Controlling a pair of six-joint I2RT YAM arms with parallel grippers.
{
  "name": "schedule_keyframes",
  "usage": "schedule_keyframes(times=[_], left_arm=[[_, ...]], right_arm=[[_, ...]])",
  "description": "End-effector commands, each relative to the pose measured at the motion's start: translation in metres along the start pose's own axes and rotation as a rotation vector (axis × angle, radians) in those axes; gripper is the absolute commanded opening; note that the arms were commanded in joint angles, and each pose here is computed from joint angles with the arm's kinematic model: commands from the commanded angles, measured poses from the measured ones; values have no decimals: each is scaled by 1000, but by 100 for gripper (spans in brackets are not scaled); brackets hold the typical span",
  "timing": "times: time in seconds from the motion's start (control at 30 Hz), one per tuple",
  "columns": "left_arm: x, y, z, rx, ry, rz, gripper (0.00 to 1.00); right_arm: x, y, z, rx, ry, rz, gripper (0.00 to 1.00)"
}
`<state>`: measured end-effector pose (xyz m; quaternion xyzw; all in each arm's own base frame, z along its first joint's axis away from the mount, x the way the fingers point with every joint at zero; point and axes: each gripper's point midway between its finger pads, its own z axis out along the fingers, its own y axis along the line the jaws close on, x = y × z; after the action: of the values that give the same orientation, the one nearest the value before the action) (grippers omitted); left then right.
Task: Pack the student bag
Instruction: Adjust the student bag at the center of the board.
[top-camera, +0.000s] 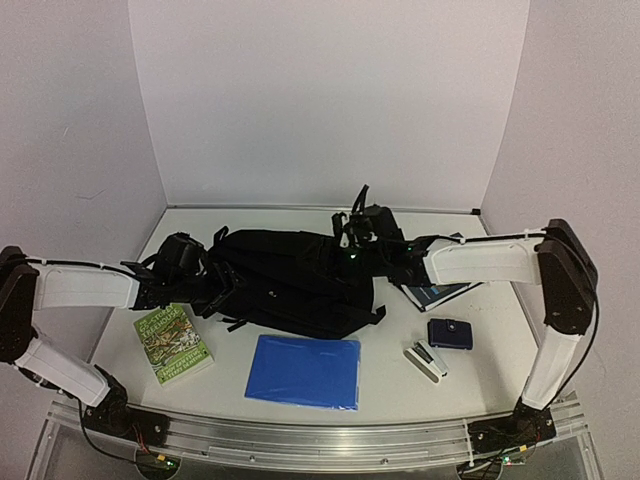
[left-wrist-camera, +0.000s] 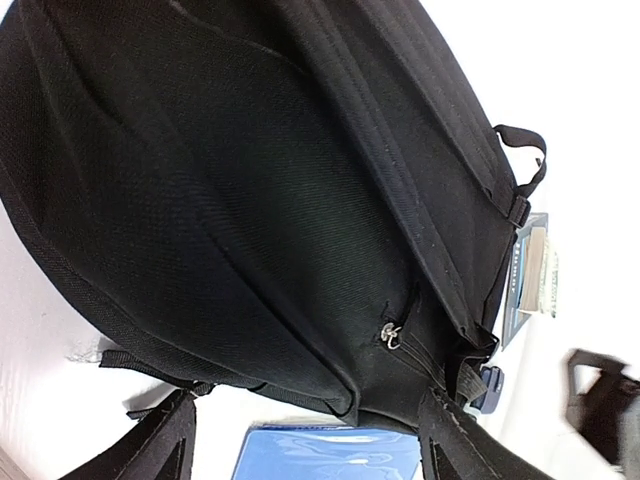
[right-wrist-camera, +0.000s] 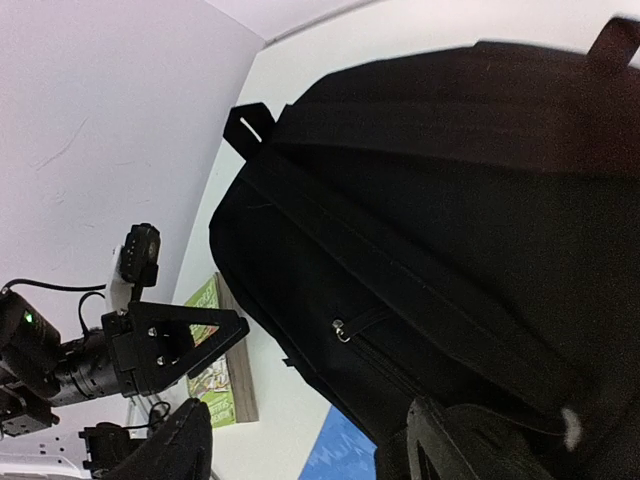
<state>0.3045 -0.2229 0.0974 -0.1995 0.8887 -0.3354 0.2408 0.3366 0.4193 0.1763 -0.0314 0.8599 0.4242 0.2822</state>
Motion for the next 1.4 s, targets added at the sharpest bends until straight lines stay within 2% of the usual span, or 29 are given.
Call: schedule_keyframes(times=[0.0,0.2,0.47,0.6,0.83,1.1,1.37], left_arm=[[-6,8,7,15,-6,-39,74],[-8,12,17,23,-4,-50,63],[-2,27,29,-23,22,-54,38],[3,34,33,-38,38,-58,35],[5,42,38,-55,38,-62,31],[9,45,45,-50,52,-67,15],[10,45,46,-49,57,-66,4]], right_arm=[[6,26,26,-171,20,142,63],[21,10,57,-170,45,204,59],[43,-5,83,-158,95,257,53],[53,-14,94,-138,103,273,50],[53,-36,109,-93,44,321,43],[46,-53,123,-60,-30,373,40],[50,-58,133,-57,-21,399,37]])
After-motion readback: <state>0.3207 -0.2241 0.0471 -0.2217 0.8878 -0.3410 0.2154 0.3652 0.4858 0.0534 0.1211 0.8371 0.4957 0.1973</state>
